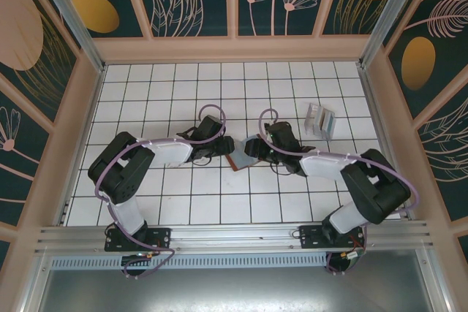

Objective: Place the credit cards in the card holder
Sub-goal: Flip over the card slot in the card holder.

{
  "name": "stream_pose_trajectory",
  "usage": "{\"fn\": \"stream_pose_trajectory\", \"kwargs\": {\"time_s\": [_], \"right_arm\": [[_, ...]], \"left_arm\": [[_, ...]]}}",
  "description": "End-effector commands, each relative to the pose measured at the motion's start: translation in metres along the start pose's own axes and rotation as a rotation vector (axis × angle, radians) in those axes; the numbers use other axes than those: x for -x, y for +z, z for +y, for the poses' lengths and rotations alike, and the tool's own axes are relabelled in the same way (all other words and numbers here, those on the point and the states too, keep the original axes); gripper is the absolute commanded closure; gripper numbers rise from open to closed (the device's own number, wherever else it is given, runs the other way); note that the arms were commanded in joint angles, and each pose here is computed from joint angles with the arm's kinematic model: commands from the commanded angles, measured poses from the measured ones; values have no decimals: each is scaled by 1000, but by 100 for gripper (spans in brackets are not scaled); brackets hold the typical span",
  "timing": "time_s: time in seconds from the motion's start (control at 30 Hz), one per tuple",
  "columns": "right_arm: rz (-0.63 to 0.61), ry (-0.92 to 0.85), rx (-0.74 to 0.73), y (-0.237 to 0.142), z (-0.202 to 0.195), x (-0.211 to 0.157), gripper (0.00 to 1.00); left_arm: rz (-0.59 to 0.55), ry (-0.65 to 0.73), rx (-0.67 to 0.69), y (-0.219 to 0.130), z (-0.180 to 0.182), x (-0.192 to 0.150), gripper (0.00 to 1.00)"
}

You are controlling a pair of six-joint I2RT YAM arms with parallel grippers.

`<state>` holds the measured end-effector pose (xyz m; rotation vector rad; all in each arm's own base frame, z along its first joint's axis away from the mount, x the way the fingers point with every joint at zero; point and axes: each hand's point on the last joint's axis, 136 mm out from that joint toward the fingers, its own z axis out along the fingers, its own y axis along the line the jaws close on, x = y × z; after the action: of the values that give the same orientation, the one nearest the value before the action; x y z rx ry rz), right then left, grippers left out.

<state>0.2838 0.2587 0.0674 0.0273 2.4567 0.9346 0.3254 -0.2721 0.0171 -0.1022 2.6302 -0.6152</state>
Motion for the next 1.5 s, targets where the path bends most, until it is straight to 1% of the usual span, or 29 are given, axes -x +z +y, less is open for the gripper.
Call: {"fn": "stream_pose_trajectory", "kwargs": {"time_s": [0.0, 0.07, 0.13, 0.27, 0.33, 0.4, 0.47, 0.57, 0.67, 0.77, 0.97, 1.13, 1.2, 1.3, 1.47], "right_arm": [[-72, -222, -58, -14, 7, 3, 41], [-94, -345, -86, -15, 14, 0, 35], [-104, -448, -132, -14, 17, -2, 33], [-109, -520, -217, -9, 13, -2, 31], [-102, -528, -262, -5, 8, 1, 31], [-92, -538, -272, -2, 7, 0, 31], [-82, -551, -259, 0, 10, -2, 33], [-87, -590, -239, -1, 21, -3, 38], [-95, -657, -200, -3, 34, -9, 39], [-88, -645, -210, 1, 30, -10, 45], [-60, -625, -209, 8, 24, -17, 47], [-91, -594, -309, 5, 9, -8, 53], [-92, -568, -323, 4, 2, -5, 55], [-81, -532, -315, 3, -1, -2, 62], [-61, -468, -267, 3, -7, -2, 67]], "left_arm": [[79, 13, 17, 31, 17, -29, 41], [83, 10, 15, 31, 17, -30, 41], [85, 9, 7, 32, 16, -31, 41], [95, 8, 3, 33, 15, -31, 42], [92, 3, -1, 32, 15, -31, 42], [92, 6, -3, 33, 14, -31, 42], [100, 10, -1, 34, 14, -32, 42], [96, 2, -7, 31, 14, -32, 42], [89, 2, -14, 30, 13, -31, 42], [88, -1, -14, 29, 13, -32, 42], [93, -6, -30, 30, 10, -32, 42], [83, -3, -33, 28, 9, -30, 43], [85, 1, -31, 27, 8, -29, 43], [80, -3, -34, 26, 9, -30, 43], [79, -3, -33, 25, 11, -31, 43]]}}
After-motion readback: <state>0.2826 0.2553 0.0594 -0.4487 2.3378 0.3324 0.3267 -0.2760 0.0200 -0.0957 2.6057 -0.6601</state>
